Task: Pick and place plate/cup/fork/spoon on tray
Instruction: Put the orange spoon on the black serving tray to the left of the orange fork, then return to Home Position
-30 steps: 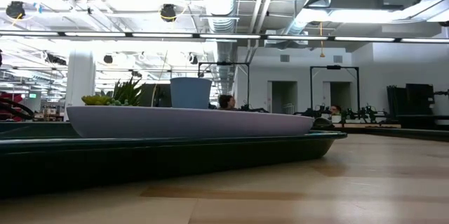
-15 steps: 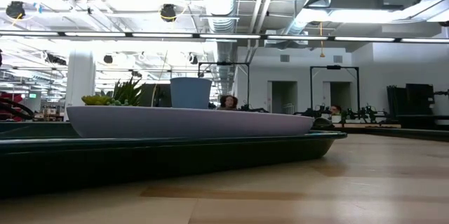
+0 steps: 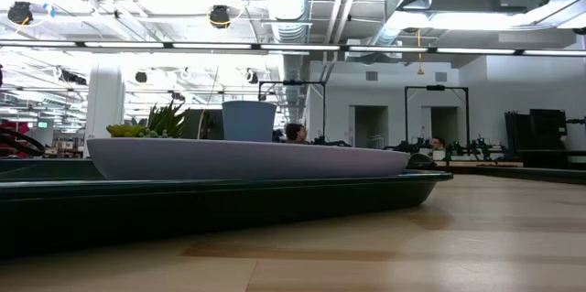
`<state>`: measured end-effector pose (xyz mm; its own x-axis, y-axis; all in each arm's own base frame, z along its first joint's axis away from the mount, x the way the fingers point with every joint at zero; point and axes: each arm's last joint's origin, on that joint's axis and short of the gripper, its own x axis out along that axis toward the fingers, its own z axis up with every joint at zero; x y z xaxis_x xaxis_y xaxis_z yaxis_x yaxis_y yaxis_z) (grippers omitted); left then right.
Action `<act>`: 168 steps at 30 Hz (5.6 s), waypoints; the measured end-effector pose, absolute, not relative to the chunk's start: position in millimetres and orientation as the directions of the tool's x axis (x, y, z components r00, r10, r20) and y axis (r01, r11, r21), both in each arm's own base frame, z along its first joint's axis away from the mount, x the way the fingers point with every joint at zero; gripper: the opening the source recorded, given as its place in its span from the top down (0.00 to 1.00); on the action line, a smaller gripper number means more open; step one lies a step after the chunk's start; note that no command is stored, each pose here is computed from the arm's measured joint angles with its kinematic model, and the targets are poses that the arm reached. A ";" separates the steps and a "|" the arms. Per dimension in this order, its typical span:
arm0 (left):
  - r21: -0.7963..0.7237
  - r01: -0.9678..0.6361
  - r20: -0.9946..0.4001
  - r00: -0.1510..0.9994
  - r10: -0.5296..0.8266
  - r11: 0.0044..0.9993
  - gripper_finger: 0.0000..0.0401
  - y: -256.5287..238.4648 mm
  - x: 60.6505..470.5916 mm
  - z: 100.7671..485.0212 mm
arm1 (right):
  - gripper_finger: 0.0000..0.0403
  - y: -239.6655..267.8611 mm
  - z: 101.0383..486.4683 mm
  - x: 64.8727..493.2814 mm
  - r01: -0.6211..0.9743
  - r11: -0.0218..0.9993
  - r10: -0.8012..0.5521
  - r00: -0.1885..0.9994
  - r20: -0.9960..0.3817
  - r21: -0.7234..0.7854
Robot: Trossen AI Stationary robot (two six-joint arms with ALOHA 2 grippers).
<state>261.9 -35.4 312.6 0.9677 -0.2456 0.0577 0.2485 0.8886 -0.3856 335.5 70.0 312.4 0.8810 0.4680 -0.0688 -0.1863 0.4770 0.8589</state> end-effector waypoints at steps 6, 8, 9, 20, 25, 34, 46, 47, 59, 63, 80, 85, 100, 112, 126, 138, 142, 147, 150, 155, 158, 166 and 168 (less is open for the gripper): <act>-0.370 0.233 0.059 0.972 -0.228 0.899 0.98 -35.0 262.0 312.7 | 0.98 69.9 312.4 335.5 -0.186 0.477 0.468 0.881 -0.069 0.859; -0.354 0.223 0.061 0.975 -0.216 0.908 0.98 -34.6 262.1 312.8 | 0.98 69.4 312.4 335.6 -0.185 0.477 0.467 0.882 -0.069 0.859; -0.339 0.223 0.062 0.975 -0.215 0.914 0.96 -34.6 262.1 313.0 | 0.98 68.3 312.4 335.8 -0.184 0.478 0.464 0.883 -0.069 0.859; -0.344 0.194 0.061 0.981 -0.184 0.919 0.71 -33.5 262.4 312.8 | 0.98 66.1 312.0 336.0 -0.180 0.473 0.469 0.880 -0.074 0.862; -0.346 0.194 0.060 0.981 -0.185 0.918 0.72 -33.5 262.4 312.7 | 0.98 66.1 311.3 336.0 -0.173 0.474 0.469 0.880 -0.081 0.863; -0.351 0.218 0.050 0.975 -0.214 0.911 0.90 -33.3 266.3 308.8 | 0.98 65.9 309.9 335.9 -0.158 0.474 0.467 0.879 -0.095 0.866; -0.459 0.208 0.024 0.975 -0.222 0.864 1.00 -35.5 284.6 291.0 | 0.96 67.6 302.5 334.6 -0.085 0.471 0.470 0.867 -0.168 0.878; -0.460 0.205 0.026 0.976 -0.218 0.864 1.00 -35.3 283.3 292.4 | 0.95 68.7 302.5 334.4 -0.085 0.471 0.470 0.866 -0.168 0.878; -0.514 0.121 -0.028 0.987 -0.157 0.849 1.00 -31.5 275.6 294.0 | 0.87 70.9 300.8 333.7 -0.059 0.486 0.445 0.875 -0.189 0.872; -0.563 0.018 -0.129 0.986 -0.109 0.826 1.00 -29.2 270.8 287.8 | 0.72 72.7 294.7 332.0 -0.012 0.490 0.457 0.855 -0.246 0.872; -0.691 -0.538 -0.575 0.814 0.084 0.483 1.00 -67.3 155.3 282.4 | 0.41 113.7 278.6 314.9 0.168 0.479 0.468 0.782 -0.413 0.861; -0.698 -0.612 -0.619 0.777 0.116 0.372 1.00 -96.7 121.3 269.8 | 0.43 124.0 278.5 311.2 0.182 0.477 0.448 0.791 -0.416 0.860; -0.575 -0.733 -0.770 0.635 0.061 0.363 1.00 -186.4 101.1 202.3 | 0.43 125.3 278.7 310.8 0.202 0.462 0.428 0.802 -0.416 0.864; -0.511 -0.753 -0.803 0.591 0.084 0.414 1.00 -219.7 106.8 155.6 | 0.44 124.8 278.8 311.1 0.218 0.438 0.425 0.804 -0.415 0.872; -0.454 -0.774 -0.826 0.551 0.116 0.442 1.00 -217.1 106.6 150.7 | 0.44 124.4 278.8 311.3 0.228 0.424 0.424 0.805 -0.415 0.877; -0.427 -0.787 -0.845 0.522 0.112 0.446 1.00 -216.6 105.5 150.0 | 0.44 124.4 278.8 311.3 0.227 0.426 0.424 0.805 -0.415 0.876; -0.424 -0.789 -0.847 0.520 0.114 0.445 0.99 -216.2 106.0 150.0 | 0.44 124.4 278.8 311.3 0.227 0.426 0.424 0.805 -0.415 0.876; -0.416 -0.790 -0.850 0.514 0.116 0.450 0.88 -215.8 105.7 149.8 | 0.44 124.7 278.8 311.2 0.227 0.426 0.425 0.805 -0.415 0.876; -0.414 -0.791 -0.850 0.513 0.118 0.451 0.80 -215.6 105.6 149.8 | 0.44 124.9 278.8 311.1 0.227 0.426 0.425 0.804 -0.415 0.876; -0.415 -0.791 -0.850 0.513 0.118 0.450 0.72 -215.6 105.6 149.8 | 0.44 124.9 278.8 311.1 0.226 0.426 0.425 0.804 -0.415 0.876; -0.426 -0.787 -0.844 0.524 0.118 0.446 0.70 -215.2 105.8 151.2 | 0.44 124.8 278.8 311.1 0.227 0.427 0.422 0.806 -0.415 0.875; -0.678 -0.636 -0.651 0.752 0.100 0.370 0.69 -187.3 103.0 208.4 | 0.44 100.1 313.7 312.2 0.022 0.414 0.391 0.898 -0.200 0.910; -0.759 -0.513 -0.511 0.851 0.120 0.401 0.69 -171.4 99.3 233.6 | 0.44 89.6 334.5 305.9 -0.111 0.464 0.379 0.922 -0.083 0.879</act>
<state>99.3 -171.4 233.6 0.8511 0.1205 -0.5110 -0.5126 0.4007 -0.7594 305.9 89.6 334.5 0.9217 0.3789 -0.0831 -0.1115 0.4640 0.8788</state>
